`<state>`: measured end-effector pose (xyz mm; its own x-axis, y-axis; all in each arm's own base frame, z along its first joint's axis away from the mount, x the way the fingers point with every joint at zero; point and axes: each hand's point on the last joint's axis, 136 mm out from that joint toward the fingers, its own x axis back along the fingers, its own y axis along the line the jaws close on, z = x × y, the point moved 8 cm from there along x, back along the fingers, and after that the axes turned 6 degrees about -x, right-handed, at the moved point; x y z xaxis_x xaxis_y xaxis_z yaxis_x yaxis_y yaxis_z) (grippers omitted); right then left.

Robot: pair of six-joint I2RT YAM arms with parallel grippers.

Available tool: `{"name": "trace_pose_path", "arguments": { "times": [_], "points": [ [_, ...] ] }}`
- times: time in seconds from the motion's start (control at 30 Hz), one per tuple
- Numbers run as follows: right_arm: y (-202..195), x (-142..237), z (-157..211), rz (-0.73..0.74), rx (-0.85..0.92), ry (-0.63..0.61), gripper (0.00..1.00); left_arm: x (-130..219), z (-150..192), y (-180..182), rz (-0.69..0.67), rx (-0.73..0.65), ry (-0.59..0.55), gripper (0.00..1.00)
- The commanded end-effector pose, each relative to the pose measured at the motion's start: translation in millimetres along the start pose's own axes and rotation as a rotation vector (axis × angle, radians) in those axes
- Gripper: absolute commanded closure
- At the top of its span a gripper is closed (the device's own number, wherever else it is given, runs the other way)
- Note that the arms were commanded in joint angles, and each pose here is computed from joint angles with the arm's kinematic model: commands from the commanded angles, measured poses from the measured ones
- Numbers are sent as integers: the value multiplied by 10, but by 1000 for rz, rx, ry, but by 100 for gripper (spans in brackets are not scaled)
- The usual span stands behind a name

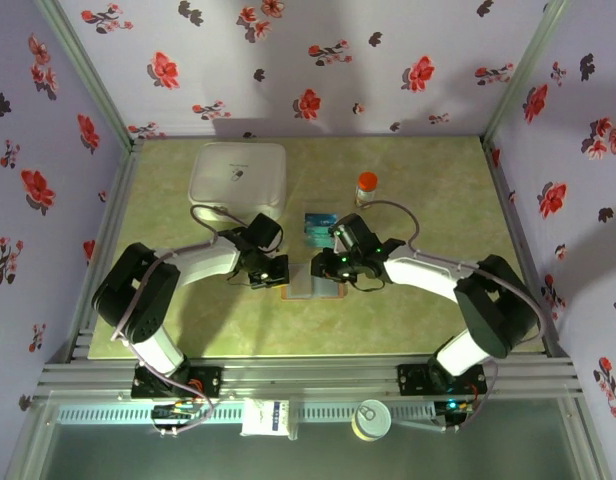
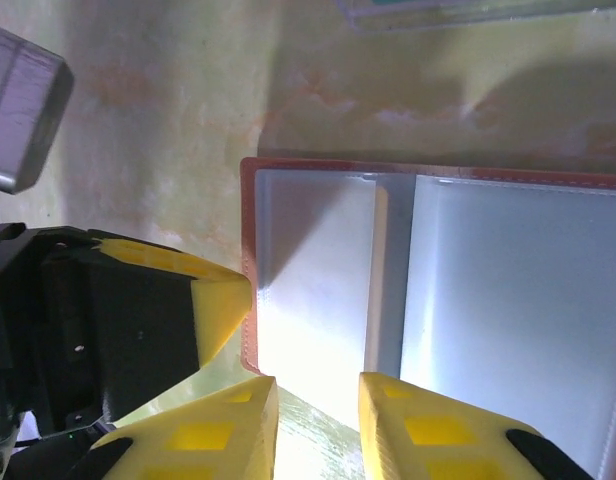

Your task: Take the credit cards out of the card holder

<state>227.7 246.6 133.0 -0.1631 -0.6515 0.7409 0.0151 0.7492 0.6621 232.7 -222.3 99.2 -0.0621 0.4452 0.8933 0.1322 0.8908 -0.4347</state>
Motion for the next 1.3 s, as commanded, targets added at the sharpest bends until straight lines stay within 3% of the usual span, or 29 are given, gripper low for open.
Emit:
{"name": "trace_pose_path", "arguments": {
  "times": [0.0, 0.3, 0.8, 1.27],
  "points": [
    [144, -49, -51, -55, 2, 13, 71, -46, -27, 14, -26, -16, 10, 100],
    [177, -267, -54, -57, -11, 73, 76, -72, -19, 72, -31, -9, 16, 100],
    [74, -491, -68, 65, -26, 118, 76, -128, 5, 115, -33, 0, 48, 100],
    [-20, -326, -44, 184, 3, 72, 76, -144, 19, 156, -46, 13, 65, 100]
  ]
}}
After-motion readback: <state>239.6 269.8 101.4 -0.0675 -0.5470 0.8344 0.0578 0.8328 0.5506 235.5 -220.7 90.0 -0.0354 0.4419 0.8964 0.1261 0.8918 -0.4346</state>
